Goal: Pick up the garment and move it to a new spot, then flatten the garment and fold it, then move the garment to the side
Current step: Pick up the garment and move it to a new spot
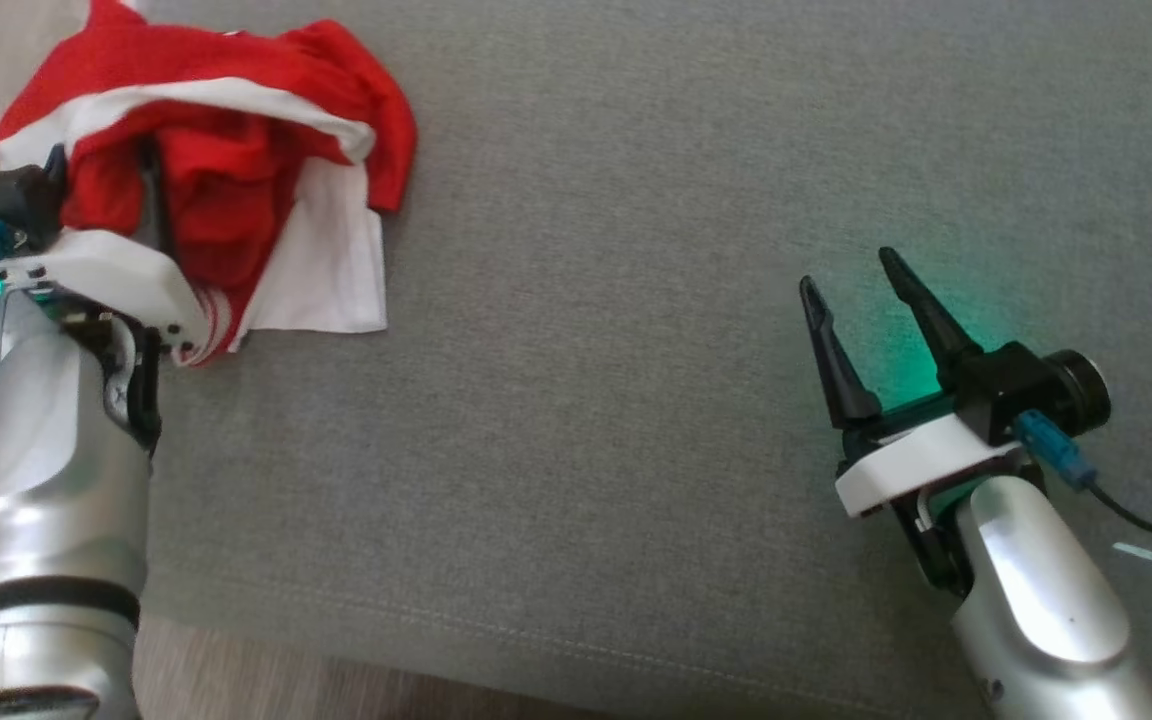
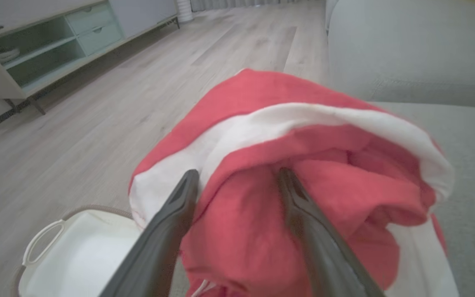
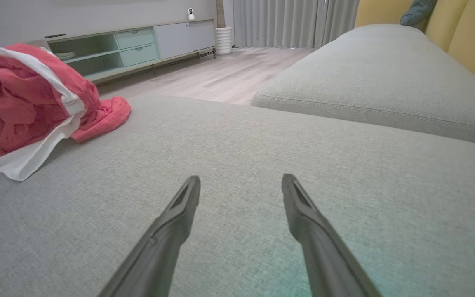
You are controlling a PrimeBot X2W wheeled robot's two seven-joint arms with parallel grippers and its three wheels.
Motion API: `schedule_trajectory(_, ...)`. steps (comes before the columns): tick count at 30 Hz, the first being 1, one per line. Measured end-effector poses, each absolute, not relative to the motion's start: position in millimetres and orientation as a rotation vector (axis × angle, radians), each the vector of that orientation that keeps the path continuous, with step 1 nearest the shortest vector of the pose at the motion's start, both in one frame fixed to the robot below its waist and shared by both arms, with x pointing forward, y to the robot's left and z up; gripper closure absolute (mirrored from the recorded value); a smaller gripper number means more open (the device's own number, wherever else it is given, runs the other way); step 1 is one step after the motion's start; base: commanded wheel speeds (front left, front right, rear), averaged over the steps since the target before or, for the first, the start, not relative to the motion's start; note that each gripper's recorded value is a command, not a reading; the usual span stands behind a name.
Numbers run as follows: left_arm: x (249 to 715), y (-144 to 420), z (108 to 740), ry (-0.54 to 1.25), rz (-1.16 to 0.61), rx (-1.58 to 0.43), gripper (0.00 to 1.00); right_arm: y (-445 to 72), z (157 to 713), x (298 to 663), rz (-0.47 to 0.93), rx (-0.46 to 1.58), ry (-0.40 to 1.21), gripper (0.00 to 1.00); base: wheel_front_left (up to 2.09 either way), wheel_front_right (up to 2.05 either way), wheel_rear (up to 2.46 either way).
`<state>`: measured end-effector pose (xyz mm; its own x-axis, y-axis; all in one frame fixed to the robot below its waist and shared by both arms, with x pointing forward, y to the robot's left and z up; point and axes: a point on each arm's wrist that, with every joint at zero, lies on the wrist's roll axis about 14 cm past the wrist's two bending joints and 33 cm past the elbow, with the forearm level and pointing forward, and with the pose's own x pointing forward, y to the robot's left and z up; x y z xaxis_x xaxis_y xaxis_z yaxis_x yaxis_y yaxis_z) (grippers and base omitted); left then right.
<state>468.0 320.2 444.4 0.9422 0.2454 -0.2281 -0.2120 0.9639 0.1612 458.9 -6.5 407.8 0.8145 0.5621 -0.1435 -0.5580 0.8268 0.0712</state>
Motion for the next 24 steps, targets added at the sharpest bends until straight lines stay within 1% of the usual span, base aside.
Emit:
schedule_trajectory(1,468.3,320.6,437.2,0.278,0.238,0.136,0.0,-9.4,406.9,460.3,0.59,0.027,0.163,0.0,0.0,0.0,0.0)
schedule_trajectory(2,468.1,321.4,429.6,0.31,0.245,0.134,0.09,-12.3,405.5,461.0,0.583,0.027,0.166,0.0,0.0,0.0,0.0)
schedule_trajectory(3,467.5,321.2,423.0,0.334,0.249,0.132,0.52,-14.6,403.7,461.1,0.578,0.026,0.171,0.0,0.0,0.0,0.0)
schedule_trajectory(4,466.2,320.5,415.0,0.368,0.251,0.125,1.0,-16.9,402.4,461.2,0.573,0.025,0.174,0.0,0.0,0.0,0.0)
schedule_trajectory(7,466.1,317.6,406.1,0.397,0.246,0.118,1.0,-22.3,400.9,461.8,0.556,0.031,0.18,0.0,0.0,0.0,0.0)
schedule_trajectory(11,475.4,313.3,420.6,0.344,0.229,0.123,1.0,-27.5,406.5,462.9,0.538,0.033,0.169,0.0,0.0,0.0,0.0)
schedule_trajectory(14,491.1,306.9,448.5,0.263,0.196,0.144,1.0,-29.1,413.8,462.2,0.522,0.044,0.157,0.0,0.0,0.0,0.0)
schedule_trajectory(18,519.5,287.6,504.8,0.101,0.134,0.164,1.0,-33.9,425.0,459.1,0.497,0.059,0.14,0.0,0.0,0.0,0.0)
schedule_trajectory(21,536.3,259.5,537.2,0.002,0.06,0.173,1.0,-42.5,431.1,456.0,0.466,0.067,0.132,0.0,0.0,0.0,0.0)
schedule_trajectory(24,548.1,219.5,557.5,-0.068,-0.037,0.161,1.0,-55.5,438.2,452.9,0.427,0.073,0.12,0.0,0.0,0.0,0.0)
